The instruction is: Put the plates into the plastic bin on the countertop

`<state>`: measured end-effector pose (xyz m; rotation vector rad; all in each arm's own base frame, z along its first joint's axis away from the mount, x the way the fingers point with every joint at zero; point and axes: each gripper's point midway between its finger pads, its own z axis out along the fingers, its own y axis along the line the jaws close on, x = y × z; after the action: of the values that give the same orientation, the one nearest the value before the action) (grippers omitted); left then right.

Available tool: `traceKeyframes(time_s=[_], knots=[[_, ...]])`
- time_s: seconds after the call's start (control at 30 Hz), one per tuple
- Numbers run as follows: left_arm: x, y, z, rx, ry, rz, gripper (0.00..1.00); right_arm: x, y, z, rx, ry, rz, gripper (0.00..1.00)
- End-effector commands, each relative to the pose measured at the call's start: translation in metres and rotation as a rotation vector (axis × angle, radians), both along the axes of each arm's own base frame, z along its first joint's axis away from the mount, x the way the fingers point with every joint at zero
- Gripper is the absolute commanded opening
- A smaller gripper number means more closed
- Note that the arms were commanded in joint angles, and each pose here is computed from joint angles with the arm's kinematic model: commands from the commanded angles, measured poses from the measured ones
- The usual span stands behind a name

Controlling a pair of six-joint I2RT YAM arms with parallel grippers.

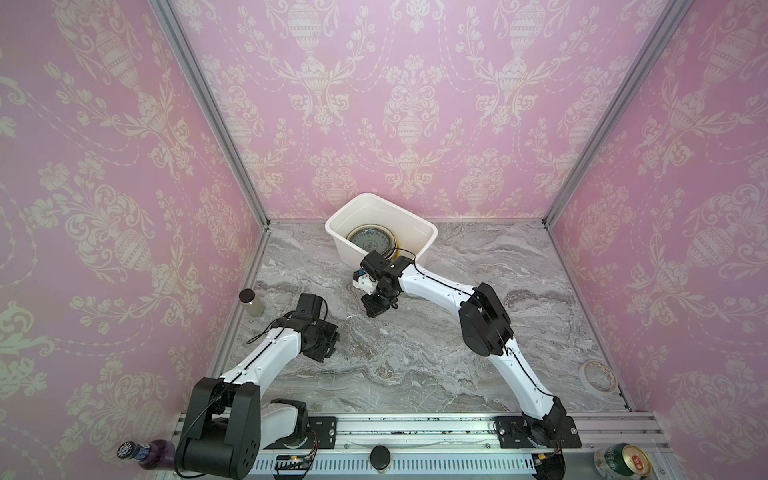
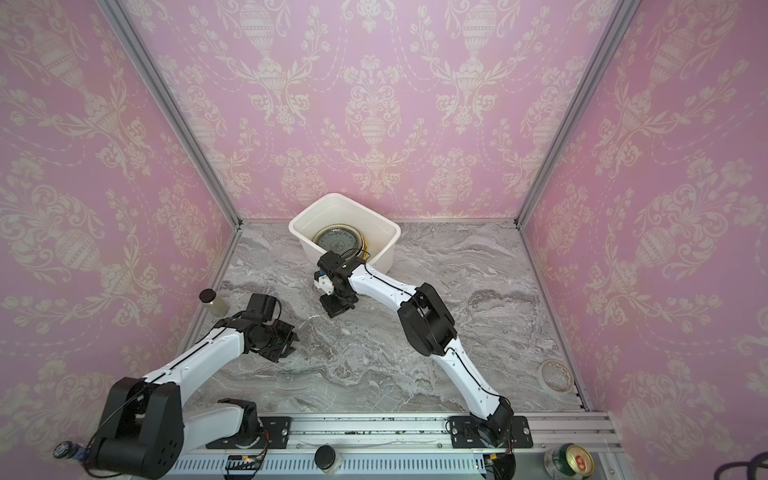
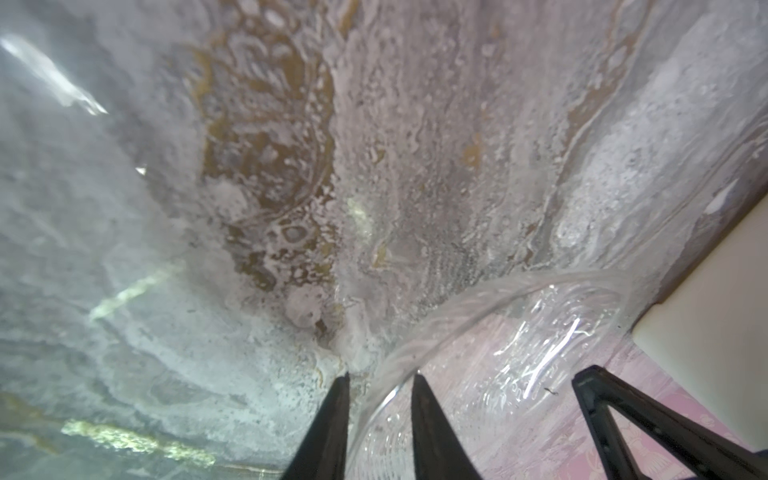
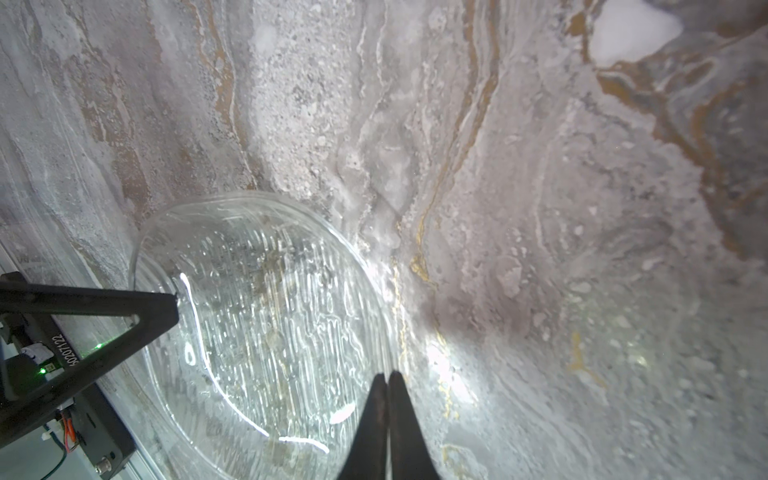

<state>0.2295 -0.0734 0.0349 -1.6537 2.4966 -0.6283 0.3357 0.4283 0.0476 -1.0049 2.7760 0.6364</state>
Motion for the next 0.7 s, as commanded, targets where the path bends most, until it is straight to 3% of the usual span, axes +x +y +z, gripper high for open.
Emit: traceKeyframes(time_s=[0.0,0.13,0.3,0.5,0.67], knots=[[-0.009,0.004,-0.003,0.036,0.012,-0.018,0.18,-0.004,0.000,0.019,0.003,-0.011,0.007,0.21],[-0.016,0.006,-0.008,0.041,0.027,-0.019,0.10,-0.003,0.001,0.014,-0.009,-0.003,0.007,0.34],[-0.015,0.006,-0.006,0.042,0.020,-0.020,0.00,0.000,0.004,0.019,-0.002,-0.016,0.007,0.42],[-0.012,0.004,0.002,0.045,-0.010,-0.059,0.00,0.005,0.008,0.041,0.041,-0.039,-0.012,0.53],[-0.009,0.001,0.021,0.062,-0.068,-0.188,0.00,0.014,0.019,0.088,0.150,-0.064,-0.047,0.59]])
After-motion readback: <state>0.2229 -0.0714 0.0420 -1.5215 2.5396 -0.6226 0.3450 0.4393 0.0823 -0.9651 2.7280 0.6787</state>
